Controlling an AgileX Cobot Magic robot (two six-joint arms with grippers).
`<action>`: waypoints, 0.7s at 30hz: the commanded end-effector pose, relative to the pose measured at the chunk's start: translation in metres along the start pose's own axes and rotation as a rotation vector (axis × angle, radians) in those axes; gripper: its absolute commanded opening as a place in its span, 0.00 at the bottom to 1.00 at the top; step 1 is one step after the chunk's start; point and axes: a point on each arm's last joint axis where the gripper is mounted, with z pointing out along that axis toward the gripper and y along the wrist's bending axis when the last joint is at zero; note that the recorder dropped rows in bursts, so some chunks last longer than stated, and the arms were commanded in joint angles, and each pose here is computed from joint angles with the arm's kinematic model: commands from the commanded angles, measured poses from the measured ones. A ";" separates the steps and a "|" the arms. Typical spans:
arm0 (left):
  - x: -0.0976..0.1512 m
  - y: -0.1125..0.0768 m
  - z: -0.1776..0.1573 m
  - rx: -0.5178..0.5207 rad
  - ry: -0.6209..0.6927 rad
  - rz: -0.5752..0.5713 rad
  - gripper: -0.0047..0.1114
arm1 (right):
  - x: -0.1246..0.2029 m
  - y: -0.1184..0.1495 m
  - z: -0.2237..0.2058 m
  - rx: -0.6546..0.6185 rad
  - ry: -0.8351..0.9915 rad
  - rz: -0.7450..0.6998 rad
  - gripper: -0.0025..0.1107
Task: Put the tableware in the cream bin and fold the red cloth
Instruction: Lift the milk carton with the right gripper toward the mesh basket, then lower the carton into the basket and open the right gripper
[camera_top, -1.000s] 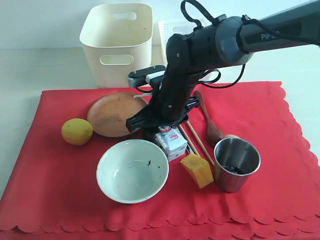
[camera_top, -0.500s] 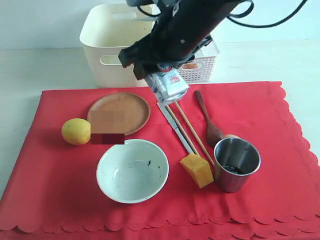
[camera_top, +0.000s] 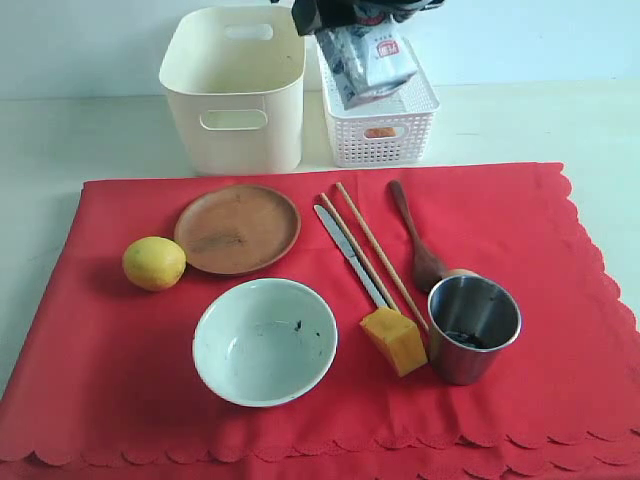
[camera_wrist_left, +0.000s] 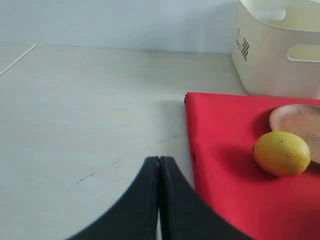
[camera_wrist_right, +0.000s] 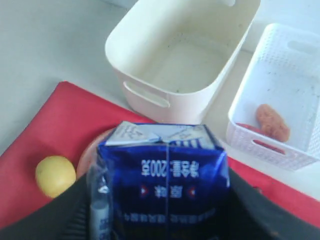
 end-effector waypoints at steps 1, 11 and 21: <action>-0.002 0.000 -0.001 0.001 -0.019 -0.003 0.04 | -0.025 -0.004 -0.016 0.040 -0.163 -0.010 0.02; -0.002 0.000 -0.001 0.001 -0.019 -0.003 0.04 | -0.059 -0.047 0.008 0.125 -0.227 0.083 0.02; -0.002 0.000 -0.001 0.001 -0.019 -0.003 0.04 | -0.066 -0.093 0.070 0.186 -0.184 0.165 0.02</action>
